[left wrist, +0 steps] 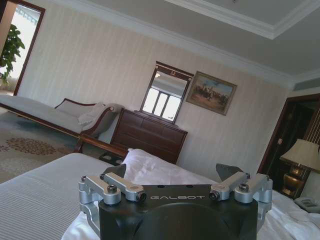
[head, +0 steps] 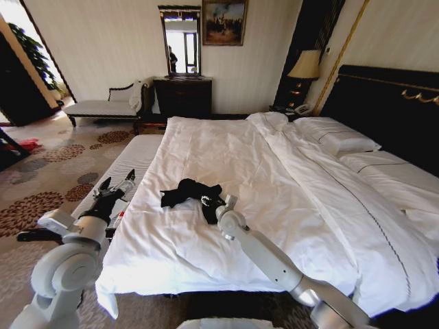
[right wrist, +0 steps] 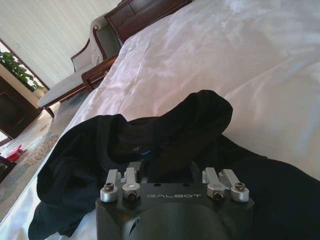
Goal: Fold the clothes on the bed.
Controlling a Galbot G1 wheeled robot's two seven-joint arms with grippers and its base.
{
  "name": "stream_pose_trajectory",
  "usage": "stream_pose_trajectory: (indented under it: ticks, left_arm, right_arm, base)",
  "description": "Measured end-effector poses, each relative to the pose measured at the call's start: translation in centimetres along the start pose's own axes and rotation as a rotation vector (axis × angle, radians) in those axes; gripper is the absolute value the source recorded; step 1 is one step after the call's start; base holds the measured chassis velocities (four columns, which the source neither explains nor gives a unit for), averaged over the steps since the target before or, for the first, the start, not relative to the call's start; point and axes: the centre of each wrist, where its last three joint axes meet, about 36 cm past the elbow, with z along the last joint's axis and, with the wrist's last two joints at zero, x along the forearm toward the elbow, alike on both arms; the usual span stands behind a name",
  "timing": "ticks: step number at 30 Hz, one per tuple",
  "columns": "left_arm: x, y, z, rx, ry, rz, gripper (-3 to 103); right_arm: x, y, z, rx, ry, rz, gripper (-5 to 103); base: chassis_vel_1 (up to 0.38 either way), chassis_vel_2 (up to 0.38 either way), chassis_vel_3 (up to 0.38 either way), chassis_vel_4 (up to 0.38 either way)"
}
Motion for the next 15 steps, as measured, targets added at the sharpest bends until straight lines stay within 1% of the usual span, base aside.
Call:
stream_pose_trajectory:
  ticks: [1, 2, 6, 8, 10, 11, 13, 14, 15]
  left_arm:
    - [-0.1, 0.0, 0.1, 0.002, 0.003, -0.001, 100]
    - [-0.1, 0.0, 0.1, 0.002, 0.003, -0.001, 100]
    - [-0.3, 0.2, 0.6, 0.011, 0.017, -0.005, 100]
    - [-0.4, 0.2, 0.7, 0.012, 0.019, -0.006, 100]
    - [-0.7, 0.3, 0.8, 0.016, 0.027, -0.004, 100]
    - [-0.7, 0.3, 0.8, 0.016, 0.027, -0.004, 100]
    - [-1.5, 0.5, 1.0, 0.024, 0.050, 0.000, 100]
    - [-1.9, 0.7, 1.2, 0.026, 0.066, -0.003, 100]
    - [-2.7, 0.9, 1.7, 0.024, 0.096, -0.005, 100]
  right_arm:
    - [0.1, -0.2, 0.0, 0.004, -0.008, -0.002, 50]
    - [0.1, -0.2, 0.0, 0.004, -0.008, -0.002, 50]
    - [0.3, -0.6, -0.1, 0.004, -0.036, -0.016, 28]
    - [0.4, -0.7, -0.1, 0.006, -0.042, -0.020, 28]
    - [0.6, -0.8, -0.2, 0.007, -0.052, -0.026, 16]
    - [0.6, -0.8, -0.2, 0.007, -0.052, -0.026, 16]
    - [0.9, -0.9, -0.5, -0.002, -0.068, -0.031, 5]
    - [1.1, -0.9, -0.8, -0.007, -0.077, -0.033, 5]
    - [1.3, -1.0, -1.1, -0.013, -0.089, -0.035, 2]
  base:
    - [0.000, 0.000, 0.000, 0.000]
    - [0.000, 0.000, 0.000, 0.000]
    - [0.000, 0.000, 0.000, 0.000]
    - [0.000, 0.000, 0.000, 0.000]
    - [0.000, 0.000, 0.000, 0.000]
    - [0.000, 0.000, 0.000, 0.000]
    - [0.000, 0.000, 0.000, 0.000]
    - [0.000, 0.000, 0.000, 0.000]
    - [0.000, 0.000, 0.000, 0.000]
